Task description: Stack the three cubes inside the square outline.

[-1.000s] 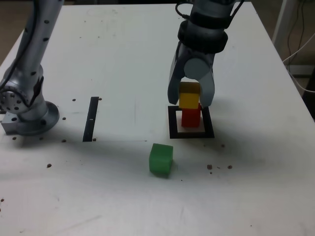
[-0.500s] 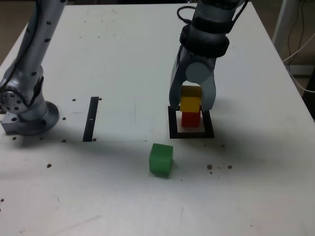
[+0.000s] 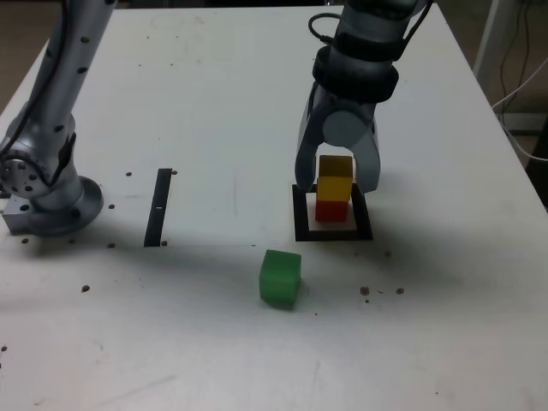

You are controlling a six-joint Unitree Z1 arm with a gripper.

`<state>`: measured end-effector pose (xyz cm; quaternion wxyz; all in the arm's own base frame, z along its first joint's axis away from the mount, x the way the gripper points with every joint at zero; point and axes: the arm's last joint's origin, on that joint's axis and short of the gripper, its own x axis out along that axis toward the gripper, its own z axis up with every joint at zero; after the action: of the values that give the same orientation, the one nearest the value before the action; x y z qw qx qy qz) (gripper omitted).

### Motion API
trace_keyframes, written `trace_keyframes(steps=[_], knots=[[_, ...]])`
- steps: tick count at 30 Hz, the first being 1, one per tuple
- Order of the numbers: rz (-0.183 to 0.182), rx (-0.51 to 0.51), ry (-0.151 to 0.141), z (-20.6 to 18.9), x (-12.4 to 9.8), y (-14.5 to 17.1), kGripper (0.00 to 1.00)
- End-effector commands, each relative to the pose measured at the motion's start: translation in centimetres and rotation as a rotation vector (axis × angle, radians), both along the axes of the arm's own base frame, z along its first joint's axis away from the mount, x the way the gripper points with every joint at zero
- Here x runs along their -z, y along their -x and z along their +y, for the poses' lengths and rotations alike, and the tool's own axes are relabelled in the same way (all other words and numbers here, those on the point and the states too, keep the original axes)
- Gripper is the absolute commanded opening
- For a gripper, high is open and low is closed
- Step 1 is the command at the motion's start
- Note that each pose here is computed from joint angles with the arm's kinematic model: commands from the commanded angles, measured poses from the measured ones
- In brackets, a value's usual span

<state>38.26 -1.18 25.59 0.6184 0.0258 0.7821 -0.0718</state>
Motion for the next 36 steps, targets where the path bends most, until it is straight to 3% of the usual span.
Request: trace_keyframes(steps=[1, 9, 23, 36], knots=[[0.007, 0.0, 0.0, 0.0, 0.3, 0.0, 0.99], [0.003, 0.001, -0.005, 0.1, -0.1, 0.3, 0.99], [-0.065, 0.079, -0.078, -1.1, -3.9, 3.3, 1.0], [-0.073, 0.134, -0.087, -6.2, -4.9, 6.4, 0.99]])
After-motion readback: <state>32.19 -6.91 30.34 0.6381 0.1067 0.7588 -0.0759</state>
